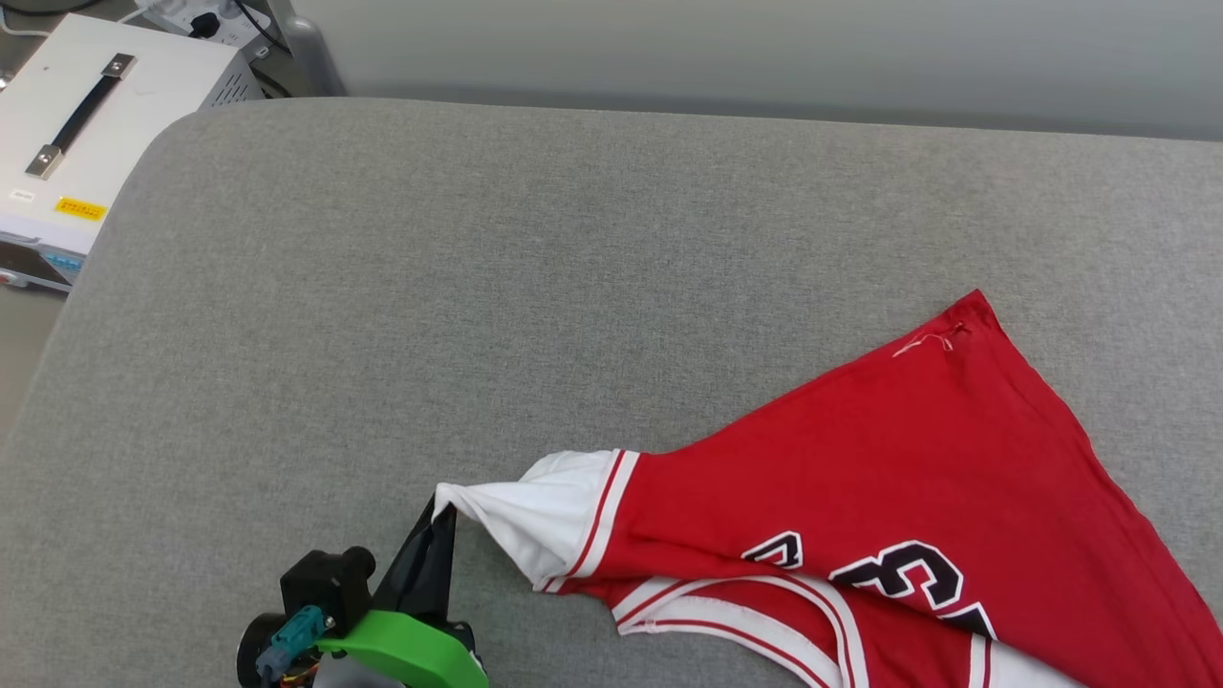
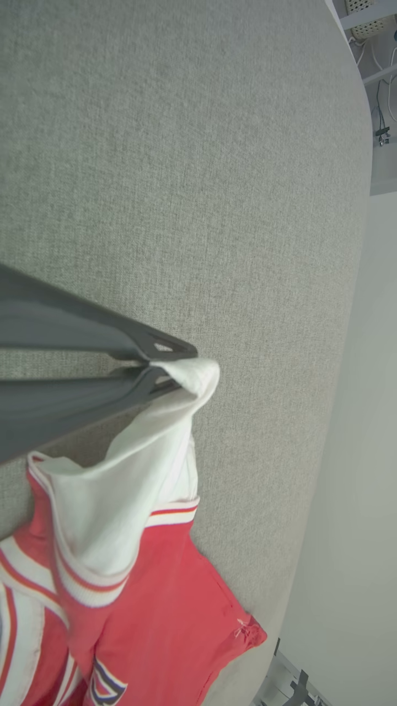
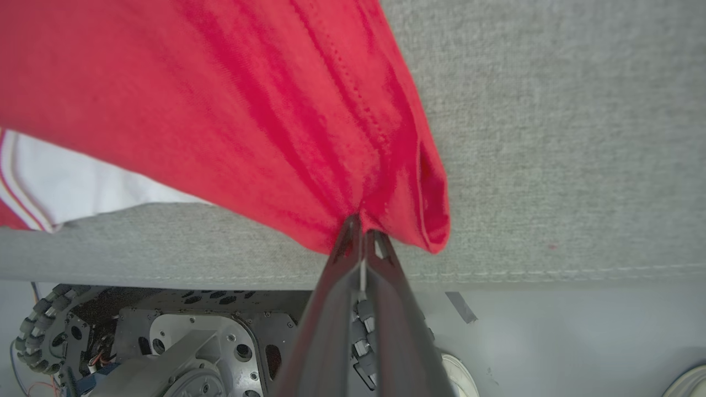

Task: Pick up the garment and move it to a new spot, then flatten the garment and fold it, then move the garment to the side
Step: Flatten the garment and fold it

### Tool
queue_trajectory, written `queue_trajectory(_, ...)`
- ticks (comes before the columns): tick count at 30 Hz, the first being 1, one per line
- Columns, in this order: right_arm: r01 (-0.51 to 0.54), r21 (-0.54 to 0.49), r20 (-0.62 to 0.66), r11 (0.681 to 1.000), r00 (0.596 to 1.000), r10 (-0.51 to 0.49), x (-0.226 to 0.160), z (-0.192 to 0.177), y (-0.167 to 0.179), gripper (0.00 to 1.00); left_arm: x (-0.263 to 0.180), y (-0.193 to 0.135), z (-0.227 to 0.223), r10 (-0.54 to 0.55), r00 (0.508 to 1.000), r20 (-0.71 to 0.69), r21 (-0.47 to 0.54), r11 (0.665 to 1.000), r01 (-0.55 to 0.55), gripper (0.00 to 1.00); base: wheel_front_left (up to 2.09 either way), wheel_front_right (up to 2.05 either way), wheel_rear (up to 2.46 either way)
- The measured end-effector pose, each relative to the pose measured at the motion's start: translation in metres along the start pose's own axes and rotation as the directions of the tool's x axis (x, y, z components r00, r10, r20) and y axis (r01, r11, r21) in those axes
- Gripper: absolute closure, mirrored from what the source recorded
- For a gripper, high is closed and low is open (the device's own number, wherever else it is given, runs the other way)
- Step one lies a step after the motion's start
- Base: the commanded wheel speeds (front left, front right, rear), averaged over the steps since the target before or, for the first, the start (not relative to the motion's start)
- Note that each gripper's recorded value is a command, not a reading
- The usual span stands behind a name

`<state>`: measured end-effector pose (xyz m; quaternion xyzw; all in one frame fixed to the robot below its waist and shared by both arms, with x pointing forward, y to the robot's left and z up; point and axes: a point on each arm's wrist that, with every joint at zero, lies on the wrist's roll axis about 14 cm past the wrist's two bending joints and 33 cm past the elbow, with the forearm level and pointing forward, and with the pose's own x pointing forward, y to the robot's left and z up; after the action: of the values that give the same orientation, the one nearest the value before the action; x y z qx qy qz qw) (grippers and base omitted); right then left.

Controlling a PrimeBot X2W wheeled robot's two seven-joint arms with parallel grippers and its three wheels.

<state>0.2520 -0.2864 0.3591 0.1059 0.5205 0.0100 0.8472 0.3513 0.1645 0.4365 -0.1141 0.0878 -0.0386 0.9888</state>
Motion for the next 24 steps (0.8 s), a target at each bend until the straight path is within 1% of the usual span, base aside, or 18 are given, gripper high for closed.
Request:
queue_trajectory(2,0.007,0.011,0.012,1.0,1.0,-0.007,-0.002,0.001,-0.002,0.99,0.001,0.0,0.0,-0.002,1.0,-0.002,-0.001,1.0,0.002,1.0,0.0,0.0,0.0)
queue_trajectory(3,0.013,0.011,0.026,1.0,1.0,-0.013,-0.004,0.004,-0.003,0.58,0.001,-0.001,0.0,-0.004,1.0,-0.002,0.0,1.0,0.004,1.0,0.0,0.0,0.0)
queue_trajectory(4,0.021,0.01,0.049,1.0,0.999,-0.021,-0.007,0.01,-0.005,0.0,0.001,-0.001,0.0,-0.007,1.0,-0.001,0.002,1.0,0.007,1.0,0.0,0.0,0.0)
queue_trajectory(6,0.026,0.01,0.095,1.0,0.995,-0.026,-0.012,0.022,-0.006,0.0,0.002,-0.002,0.001,-0.012,1.0,0.0,0.006,1.0,0.012,1.0,0.0,0.0,0.0)
queue_trajectory(9,0.02,-0.008,0.2,1.0,0.98,-0.018,-0.023,0.054,-0.003,0.0,0.002,-0.003,0.002,-0.017,1.0,0.002,0.009,1.0,0.017,1.0,0.0,0.0,0.0)
queue_trajectory(12,0.022,-0.077,0.313,0.997,0.95,0.004,-0.038,0.097,0.004,0.0,0.001,-0.004,0.002,-0.02,1.0,0.003,0.009,1.0,0.02,1.0,0.0,0.0,0.0)
queue_trajectory(16,0.029,-0.183,0.441,0.983,0.896,0.056,-0.058,0.157,0.022,0.0,0.001,-0.005,-0.001,-0.024,1.0,-0.006,0.008,1.0,0.024,1.0,0.0,0.0,0.0)
queue_trajectory(19,0.033,-0.273,0.48,0.961,0.871,0.107,-0.067,0.194,0.043,0.0,0.002,-0.006,-0.003,-0.024,1.0,-0.012,0.006,1.0,0.024,1.0,0.0,0.0,0.0)
queue_trajectory(22,0.029,-0.368,0.468,0.929,0.869,0.158,-0.066,0.219,0.067,0.0,0.006,-0.007,-0.002,-0.027,1.0,-0.008,0.007,1.0,0.027,1.0,0.0,0.0,0.0)
queue_trajectory(24,0.026,-0.435,0.437,0.9,0.88,0.186,-0.058,0.232,0.086,0.0,0.01,-0.01,0.0,-0.036,0.999,-0.003,0.008,0.999,0.036,1.0,0.0,0.0,0.0)
